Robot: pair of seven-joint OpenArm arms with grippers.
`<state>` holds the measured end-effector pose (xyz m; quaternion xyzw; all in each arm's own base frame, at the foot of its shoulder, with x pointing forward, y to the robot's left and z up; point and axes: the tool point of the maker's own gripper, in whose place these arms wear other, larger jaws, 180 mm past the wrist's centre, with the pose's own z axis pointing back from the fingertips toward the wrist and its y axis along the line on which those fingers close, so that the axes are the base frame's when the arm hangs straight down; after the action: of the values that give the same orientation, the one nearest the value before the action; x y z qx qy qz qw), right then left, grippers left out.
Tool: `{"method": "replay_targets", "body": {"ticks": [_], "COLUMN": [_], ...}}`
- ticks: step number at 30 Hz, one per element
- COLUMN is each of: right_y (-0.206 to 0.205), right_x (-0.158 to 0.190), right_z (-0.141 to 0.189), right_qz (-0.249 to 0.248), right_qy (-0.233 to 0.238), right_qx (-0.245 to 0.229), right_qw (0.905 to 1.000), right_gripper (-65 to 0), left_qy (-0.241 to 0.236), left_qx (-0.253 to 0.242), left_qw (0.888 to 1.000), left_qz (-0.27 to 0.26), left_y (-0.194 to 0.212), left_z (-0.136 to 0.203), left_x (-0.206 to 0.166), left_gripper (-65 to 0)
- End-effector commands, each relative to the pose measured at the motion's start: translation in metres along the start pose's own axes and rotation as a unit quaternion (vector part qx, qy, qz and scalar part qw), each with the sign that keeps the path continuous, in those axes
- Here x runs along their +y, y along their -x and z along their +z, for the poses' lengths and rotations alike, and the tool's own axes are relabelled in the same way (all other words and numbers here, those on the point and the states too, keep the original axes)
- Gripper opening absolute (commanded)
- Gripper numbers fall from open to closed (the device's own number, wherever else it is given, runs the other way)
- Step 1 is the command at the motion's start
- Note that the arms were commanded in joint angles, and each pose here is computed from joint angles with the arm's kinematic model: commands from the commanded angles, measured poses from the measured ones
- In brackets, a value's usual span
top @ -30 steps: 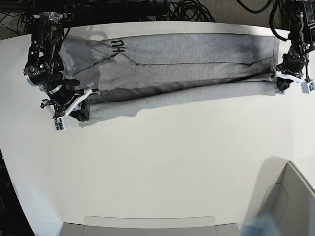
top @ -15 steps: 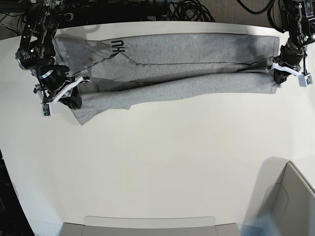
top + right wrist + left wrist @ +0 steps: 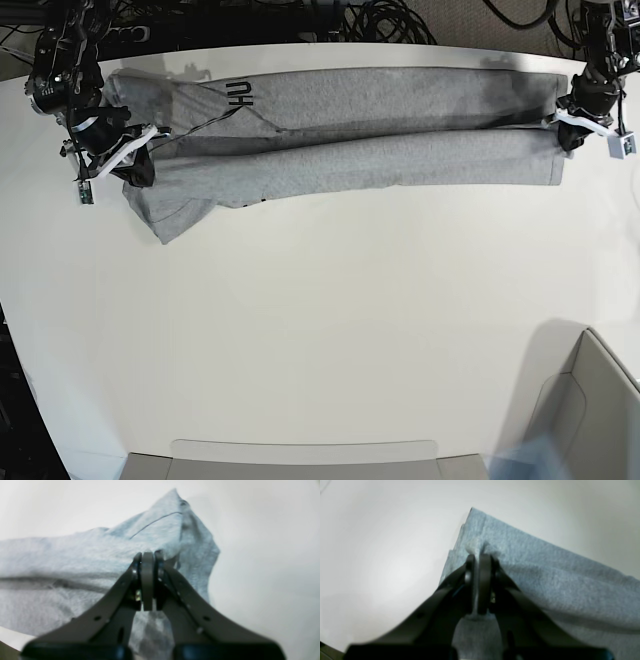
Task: Fold the T-shirt properly
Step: 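Drag the folded hem onto the folded edge with both grippers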
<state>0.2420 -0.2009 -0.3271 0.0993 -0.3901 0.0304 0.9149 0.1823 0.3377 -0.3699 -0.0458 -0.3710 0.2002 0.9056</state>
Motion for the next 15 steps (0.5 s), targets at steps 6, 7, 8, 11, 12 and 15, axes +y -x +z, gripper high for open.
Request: {"method": "replay_targets", "body": {"ticks": [6,7,8,11,12,15], "right_y": [0.007,0.009,0.012,0.015,0.018,0.024], "right_x": [0.000,0.001,0.001,0.001,0.001,0.002], "right_z": [0.007,0.007,0.007,0.008,0.008,0.010], "right_qz": [0.009,0.009,0.008,0.007,0.006,0.005], "right_qy": [0.000,0.000,-0.001,0.000,0.000,0.000], "right_qx": [0.005,0.008,0.012,0.016,0.019,0.026], "right_qw": [0.9999,0.9999,0.9999,0.9999,0.9998,0.9996], "right_gripper": [-65.0,-65.0,-65.0,-65.0,-65.0,-65.0], "left_qy": [-0.007,-0.007,-0.008,-0.008,-0.009,-0.008], "left_qx": [-0.002,-0.001,0.001,0.005,0.012,0.032], "left_qw": [1.000,1.000,1.000,1.000,1.000,0.999], "left_qz": [-0.014,-0.014,-0.014,-0.014,-0.014,-0.014], "left_y": [-0.001,0.000,0.001,0.003,0.006,0.012], "left_z": [0.006,0.006,0.006,0.006,0.006,0.006], "left_x": [0.006,0.005,0.006,0.006,0.007,0.006], "left_gripper": [-65.0,-65.0,-65.0,-65.0,-65.0,-65.0]}}
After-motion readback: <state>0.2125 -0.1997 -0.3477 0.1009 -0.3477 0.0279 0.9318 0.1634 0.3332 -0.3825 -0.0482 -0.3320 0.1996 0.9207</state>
